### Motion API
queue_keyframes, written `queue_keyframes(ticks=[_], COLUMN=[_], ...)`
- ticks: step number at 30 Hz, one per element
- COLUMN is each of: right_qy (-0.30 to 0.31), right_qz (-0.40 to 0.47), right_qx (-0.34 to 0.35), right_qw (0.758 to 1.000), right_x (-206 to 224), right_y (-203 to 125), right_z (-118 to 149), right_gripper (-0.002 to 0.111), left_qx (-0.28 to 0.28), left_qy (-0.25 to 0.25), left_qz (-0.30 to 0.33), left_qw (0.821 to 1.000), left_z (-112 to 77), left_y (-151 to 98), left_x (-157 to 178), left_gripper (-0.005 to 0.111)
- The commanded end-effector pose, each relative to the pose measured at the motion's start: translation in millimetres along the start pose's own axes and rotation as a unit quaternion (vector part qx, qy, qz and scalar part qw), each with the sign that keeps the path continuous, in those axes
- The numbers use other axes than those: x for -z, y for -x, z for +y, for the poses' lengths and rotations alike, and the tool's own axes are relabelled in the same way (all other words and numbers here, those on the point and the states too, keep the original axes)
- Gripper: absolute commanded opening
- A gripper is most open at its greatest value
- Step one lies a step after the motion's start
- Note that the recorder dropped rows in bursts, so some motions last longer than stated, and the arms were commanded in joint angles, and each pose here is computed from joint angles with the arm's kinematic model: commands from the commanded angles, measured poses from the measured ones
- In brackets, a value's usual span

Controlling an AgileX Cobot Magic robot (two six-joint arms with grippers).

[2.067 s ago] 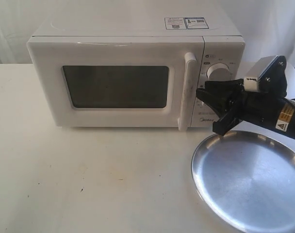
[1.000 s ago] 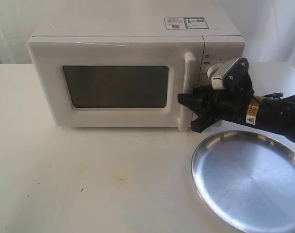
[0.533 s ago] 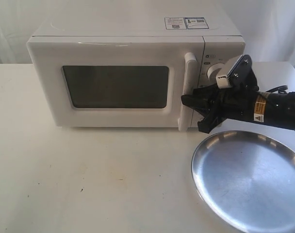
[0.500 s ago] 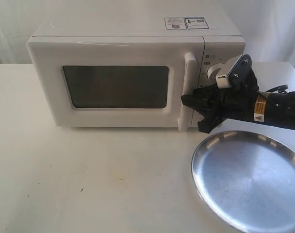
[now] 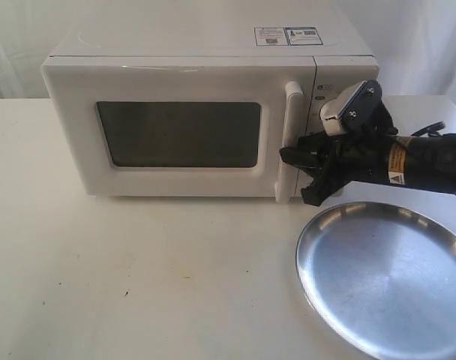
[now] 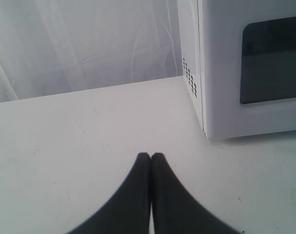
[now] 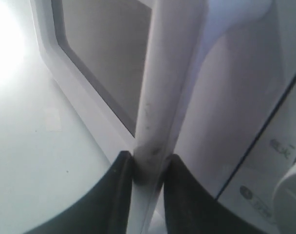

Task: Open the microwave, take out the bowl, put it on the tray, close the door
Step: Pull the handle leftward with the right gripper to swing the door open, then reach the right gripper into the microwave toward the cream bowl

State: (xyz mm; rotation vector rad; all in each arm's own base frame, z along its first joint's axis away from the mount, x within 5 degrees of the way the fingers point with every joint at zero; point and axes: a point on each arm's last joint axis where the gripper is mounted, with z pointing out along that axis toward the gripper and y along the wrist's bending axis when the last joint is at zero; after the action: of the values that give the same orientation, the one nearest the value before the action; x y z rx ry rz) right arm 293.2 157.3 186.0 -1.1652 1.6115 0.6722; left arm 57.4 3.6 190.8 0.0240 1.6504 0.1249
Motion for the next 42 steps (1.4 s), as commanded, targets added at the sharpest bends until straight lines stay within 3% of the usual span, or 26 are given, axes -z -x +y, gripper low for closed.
queue_keyframes(ticks=[1,8,23,28,31,35,38,42], right_qy=[0.282,0.283,0.299,0.228,0.109,0.001,0.014,0.042], right_qz=[-0.079,-0.079,-0.028,0.001,0.000,-0.058,-0.124,-0.116], right_qx=[0.133,0.140,0.086,0.075,0.035,-0.024,-0.037,-0.013], right_qw=[0.947,0.945,0.950,0.971,0.993,0.998,0.992,0.992], right_x=[20,38,64,75,76,69,60,36], right_y=[24,26,32,36,39,46,55,55], right_z=[84,98,111,112,98,76,70,67], right_gripper=[0.000,0.000,0.000,0.000,0.000,0.000,0.000,0.000], left_qx=[0.004,0.004,0.004,0.004,0.004,0.004,0.004,0.004], left_qy=[-0.001,-0.001,-0.001,-0.001,-0.001,-0.001,-0.001,-0.001], left_qz=[-0.005,-0.005,-0.004,-0.004,-0.004,-0.004,-0.004,-0.004], left_qw=[1.000,1.000,1.000,1.000,1.000,1.000,1.000,1.000], left_z=[0.0,0.0,0.0,0.0,0.0,0.0,0.0,0.0], left_y=[1,1,1,1,1,1,1,1], left_x=[0,0,0,0,0,0,0,0], left_gripper=[0.000,0.000,0.000,0.000,0.000,0.000,0.000,0.000])
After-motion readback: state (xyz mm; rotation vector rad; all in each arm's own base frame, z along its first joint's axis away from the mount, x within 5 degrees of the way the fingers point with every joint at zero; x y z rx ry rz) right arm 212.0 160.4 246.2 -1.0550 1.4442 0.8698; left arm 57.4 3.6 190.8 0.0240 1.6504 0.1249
